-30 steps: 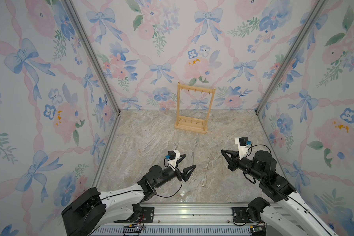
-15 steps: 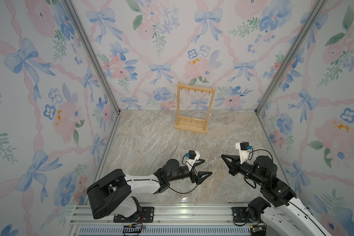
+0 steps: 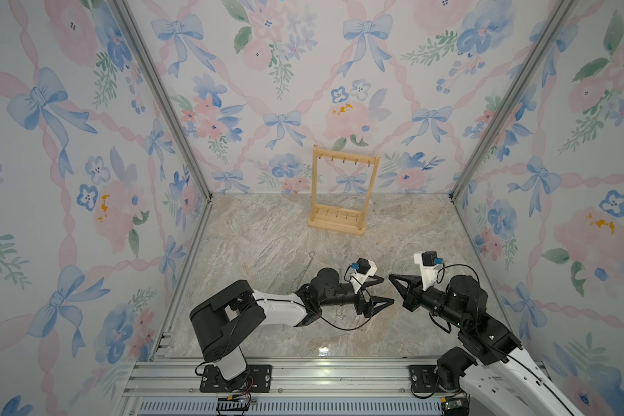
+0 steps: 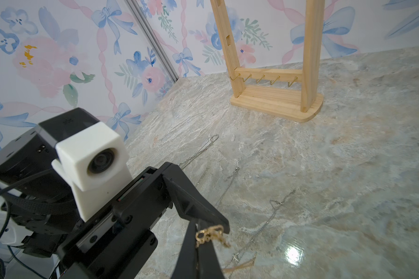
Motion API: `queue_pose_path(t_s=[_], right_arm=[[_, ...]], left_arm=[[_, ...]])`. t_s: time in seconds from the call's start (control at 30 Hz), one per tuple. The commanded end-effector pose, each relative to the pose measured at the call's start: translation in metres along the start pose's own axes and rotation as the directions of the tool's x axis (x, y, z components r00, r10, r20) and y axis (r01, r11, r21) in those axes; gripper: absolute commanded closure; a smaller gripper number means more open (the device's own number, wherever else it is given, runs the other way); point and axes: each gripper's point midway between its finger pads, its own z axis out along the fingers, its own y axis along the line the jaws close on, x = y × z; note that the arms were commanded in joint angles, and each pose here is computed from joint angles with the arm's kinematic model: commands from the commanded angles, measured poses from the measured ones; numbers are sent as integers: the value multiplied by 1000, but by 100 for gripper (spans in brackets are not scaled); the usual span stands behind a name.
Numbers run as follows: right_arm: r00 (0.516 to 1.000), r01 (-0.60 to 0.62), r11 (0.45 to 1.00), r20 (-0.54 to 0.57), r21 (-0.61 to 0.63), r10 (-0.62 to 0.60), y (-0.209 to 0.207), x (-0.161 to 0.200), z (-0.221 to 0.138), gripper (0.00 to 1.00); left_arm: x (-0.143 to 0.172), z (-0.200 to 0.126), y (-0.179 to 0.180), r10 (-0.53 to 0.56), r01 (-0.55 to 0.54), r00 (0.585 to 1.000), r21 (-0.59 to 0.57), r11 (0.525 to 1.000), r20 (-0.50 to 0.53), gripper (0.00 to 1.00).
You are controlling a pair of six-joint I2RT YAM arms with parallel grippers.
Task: Take the necklace off the jewelry display stand
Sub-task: Place the necklace at the center of the board.
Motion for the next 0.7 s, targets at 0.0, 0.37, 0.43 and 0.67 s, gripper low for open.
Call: queue_pose_path(t_s=[0.0,0.37,0.43,0.67], right_arm=[[1000,7,1000,4,-5,-7,3,-5,-5,100],[1000,19,1000,7,-1,-19,6,-11,-11,100],[1000,19,1000,5,6,-19,5,-11,-12,100],[1000,20,1000,1,13,-20,6,-14,-14,100]], left_arm=[[-1,12,-5,46,-46,999,47,998,-2,17],[16,36,3,24,-19,998,86,996,-59,33],[21,38,4,19,-13,997,90,996,-69,36],[41,42,5,1,10,994,99,995,-110,48]])
